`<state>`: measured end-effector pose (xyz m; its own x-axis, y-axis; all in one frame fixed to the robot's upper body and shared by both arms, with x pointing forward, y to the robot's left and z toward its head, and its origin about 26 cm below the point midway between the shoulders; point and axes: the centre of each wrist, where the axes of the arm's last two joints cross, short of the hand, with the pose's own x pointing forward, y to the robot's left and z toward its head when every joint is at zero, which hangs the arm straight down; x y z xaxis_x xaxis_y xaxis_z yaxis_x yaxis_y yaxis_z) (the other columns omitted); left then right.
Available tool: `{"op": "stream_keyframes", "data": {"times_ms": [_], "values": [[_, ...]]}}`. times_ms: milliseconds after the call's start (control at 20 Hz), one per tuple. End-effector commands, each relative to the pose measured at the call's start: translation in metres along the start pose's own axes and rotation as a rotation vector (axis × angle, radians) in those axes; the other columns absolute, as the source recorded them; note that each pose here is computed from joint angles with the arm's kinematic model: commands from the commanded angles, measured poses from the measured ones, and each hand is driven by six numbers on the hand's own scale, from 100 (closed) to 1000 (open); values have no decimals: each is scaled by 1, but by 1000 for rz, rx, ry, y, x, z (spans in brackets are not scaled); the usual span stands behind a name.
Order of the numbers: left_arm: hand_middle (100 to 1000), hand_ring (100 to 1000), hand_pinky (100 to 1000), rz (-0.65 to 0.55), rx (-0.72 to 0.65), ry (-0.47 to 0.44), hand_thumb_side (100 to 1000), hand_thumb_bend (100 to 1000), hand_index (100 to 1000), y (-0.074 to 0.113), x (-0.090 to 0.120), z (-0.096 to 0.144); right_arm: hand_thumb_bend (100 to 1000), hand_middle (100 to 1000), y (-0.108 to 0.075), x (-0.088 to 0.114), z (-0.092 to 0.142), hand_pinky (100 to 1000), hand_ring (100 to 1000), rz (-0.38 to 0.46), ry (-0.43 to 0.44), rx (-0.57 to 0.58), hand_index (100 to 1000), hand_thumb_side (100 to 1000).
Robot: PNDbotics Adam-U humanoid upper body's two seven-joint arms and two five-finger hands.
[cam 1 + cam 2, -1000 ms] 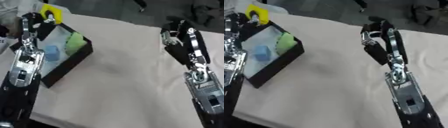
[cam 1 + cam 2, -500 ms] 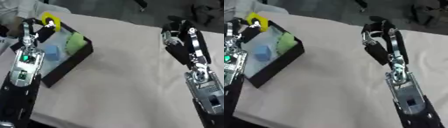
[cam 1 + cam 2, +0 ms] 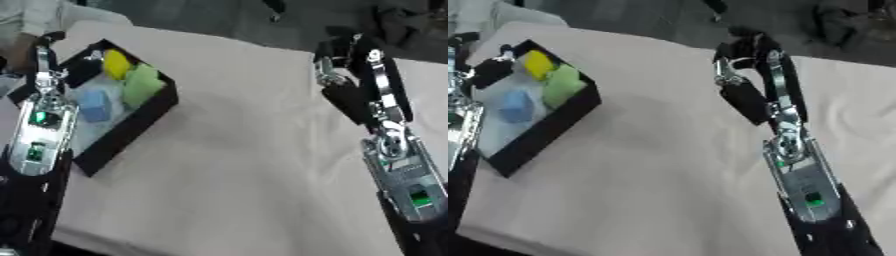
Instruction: Pick up the objects with one hand, pass them to the other hand, and then place them into the box on the other side of the table.
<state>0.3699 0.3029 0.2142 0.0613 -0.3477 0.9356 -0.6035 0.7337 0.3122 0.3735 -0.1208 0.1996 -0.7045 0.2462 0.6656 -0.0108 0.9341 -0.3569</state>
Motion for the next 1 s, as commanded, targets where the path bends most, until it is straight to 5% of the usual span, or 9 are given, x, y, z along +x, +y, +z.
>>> {"op": "stream_keyframes", "data": {"times_ms": [50, 350, 400, 450, 550, 600, 650, 800, 1000], "values": [[1000, 1000, 1000, -17, 55, -9, 100, 187, 866, 7, 11, 0, 100, 585, -6, 7, -5, 653, 671, 10, -34, -18, 790, 513], [1000, 1000, 1000, 12, 71, -21, 100, 100, 842, 9, 14, 1, 100, 571, -6, 8, -5, 653, 670, 11, -37, -21, 790, 511], [1000, 1000, 1000, 37, 74, -40, 154, 100, 834, 9, 17, 3, 100, 570, -6, 9, -5, 652, 669, 12, -37, -22, 790, 514], [1000, 1000, 969, 76, 71, -88, 347, 100, 831, 9, 22, 6, 100, 570, -6, 9, -5, 652, 669, 11, -38, -24, 790, 518], [993, 1000, 912, 153, 47, -213, 546, 100, 805, 9, 31, 15, 100, 572, -6, 9, -5, 652, 670, 12, -40, -34, 791, 536], [998, 1000, 894, 191, 19, -283, 596, 198, 809, 8, 35, 20, 100, 575, -7, 9, -6, 652, 671, 14, -38, -45, 794, 588], [1000, 1000, 889, 224, -16, -346, 673, 100, 808, 6, 38, 24, 100, 577, -7, 9, -6, 653, 673, 15, -35, -60, 794, 568], [997, 1000, 884, 297, -136, -473, 751, 100, 846, 3, 42, 31, 100, 584, -12, 9, -6, 657, 679, 13, -19, -148, 796, 699], [1000, 1000, 918, 336, -278, -538, 817, 225, 858, -4, 39, 34, 100, 603, -19, 7, -7, 673, 705, 38, 27, -291, 816, 767]]}}
